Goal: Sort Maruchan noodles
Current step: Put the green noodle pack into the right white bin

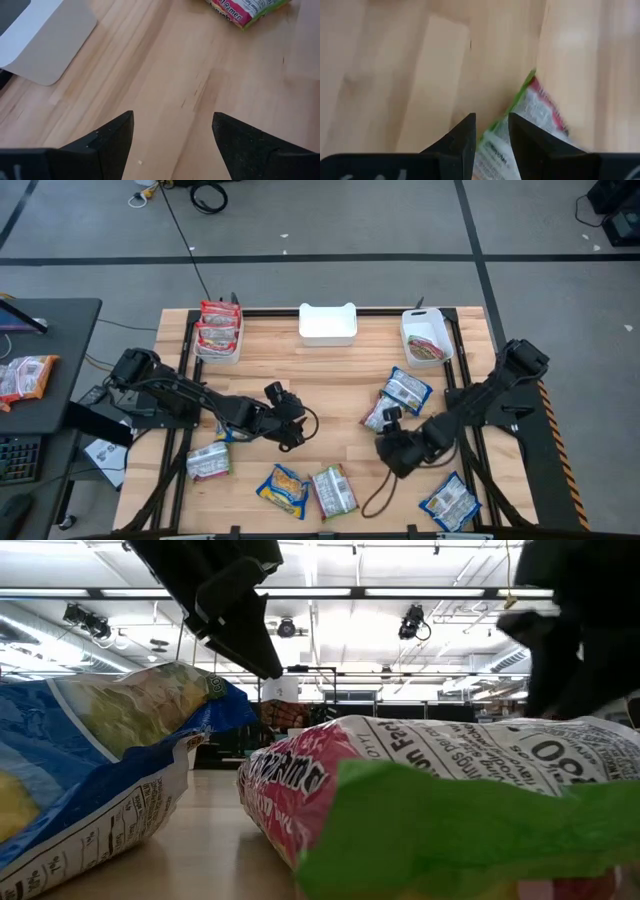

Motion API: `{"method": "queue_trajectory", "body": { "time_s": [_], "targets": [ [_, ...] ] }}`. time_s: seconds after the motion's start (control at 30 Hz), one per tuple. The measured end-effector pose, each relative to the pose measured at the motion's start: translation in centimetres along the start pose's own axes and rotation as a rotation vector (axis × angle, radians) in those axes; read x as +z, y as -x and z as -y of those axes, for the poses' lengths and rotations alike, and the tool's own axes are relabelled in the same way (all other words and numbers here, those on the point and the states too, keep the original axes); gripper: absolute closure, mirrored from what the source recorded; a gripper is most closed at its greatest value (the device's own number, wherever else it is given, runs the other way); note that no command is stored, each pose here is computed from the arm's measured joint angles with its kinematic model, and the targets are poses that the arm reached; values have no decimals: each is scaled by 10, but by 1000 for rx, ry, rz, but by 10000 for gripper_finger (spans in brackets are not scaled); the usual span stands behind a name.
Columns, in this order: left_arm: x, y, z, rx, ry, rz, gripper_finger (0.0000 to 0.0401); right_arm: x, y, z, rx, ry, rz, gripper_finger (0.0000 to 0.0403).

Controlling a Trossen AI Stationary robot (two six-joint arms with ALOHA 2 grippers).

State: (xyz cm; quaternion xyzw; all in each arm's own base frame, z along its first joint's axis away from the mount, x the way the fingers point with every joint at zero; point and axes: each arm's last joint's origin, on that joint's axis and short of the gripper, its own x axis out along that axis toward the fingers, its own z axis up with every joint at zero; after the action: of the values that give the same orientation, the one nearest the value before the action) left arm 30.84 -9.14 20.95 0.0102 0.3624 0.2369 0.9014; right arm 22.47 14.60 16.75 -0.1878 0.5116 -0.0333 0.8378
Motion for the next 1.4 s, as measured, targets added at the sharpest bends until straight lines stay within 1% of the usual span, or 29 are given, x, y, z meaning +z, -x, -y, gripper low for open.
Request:
{"method": "queue_trajectory", "body": {
  "time_s": [0.07,0.13,0.2,0.23,0.3,0.37,0.4,0.47,0.5,0.57,0.63,0.77,0.9,1.0,1.1,1.23,1.33,1.4],
  "targets": [
    [0,0,0,0,0,0,127,-6,-4,2,58,-37,-65,283],
    [-1,1,2,-5,-4,1,127,-14,-4,2,146,-67,-170,283],
    [-1,2,2,-7,-6,2,127,-25,-1,1,235,-79,-320,283],
    [-1,2,2,-8,-6,2,127,-31,1,1,260,-79,-401,283],
    [-1,2,2,-8,-6,2,127,-44,8,3,254,-77,-562,283],
    [-1,1,1,-1,-5,3,127,-55,14,8,181,-66,-682,283],
    [0,1,1,4,-4,6,127,-58,16,10,127,-65,-704,283],
    [0,0,0,16,-4,10,127,-57,17,13,30,-76,-664,283],
    [0,0,-1,19,-5,10,127,-54,16,13,2,-81,-619,283],
    [0,0,-1,20,-8,10,127,-44,13,10,-6,-84,-495,283],
    [0,0,-1,19,-8,10,127,-33,10,6,20,-63,-376,283],
    [0,0,0,19,-9,10,127,-15,4,2,41,-26,-183,283],
    [0,0,0,19,-8,10,127,-2,1,5,-38,-28,-41,283],
    [0,0,0,19,-7,10,127,4,-3,10,-96,-45,27,283],
    [0,0,0,19,0,10,127,-1,-12,15,-80,-58,10,283],
    [0,1,0,12,-2,9,127,-20,-24,16,6,-109,-87,282],
    [-1,1,1,8,-5,8,127,-28,-23,13,84,-147,-161,282],
    [-1,2,1,8,-8,6,127,-32,-14,9,129,-117,-250,282]
  ]
}}
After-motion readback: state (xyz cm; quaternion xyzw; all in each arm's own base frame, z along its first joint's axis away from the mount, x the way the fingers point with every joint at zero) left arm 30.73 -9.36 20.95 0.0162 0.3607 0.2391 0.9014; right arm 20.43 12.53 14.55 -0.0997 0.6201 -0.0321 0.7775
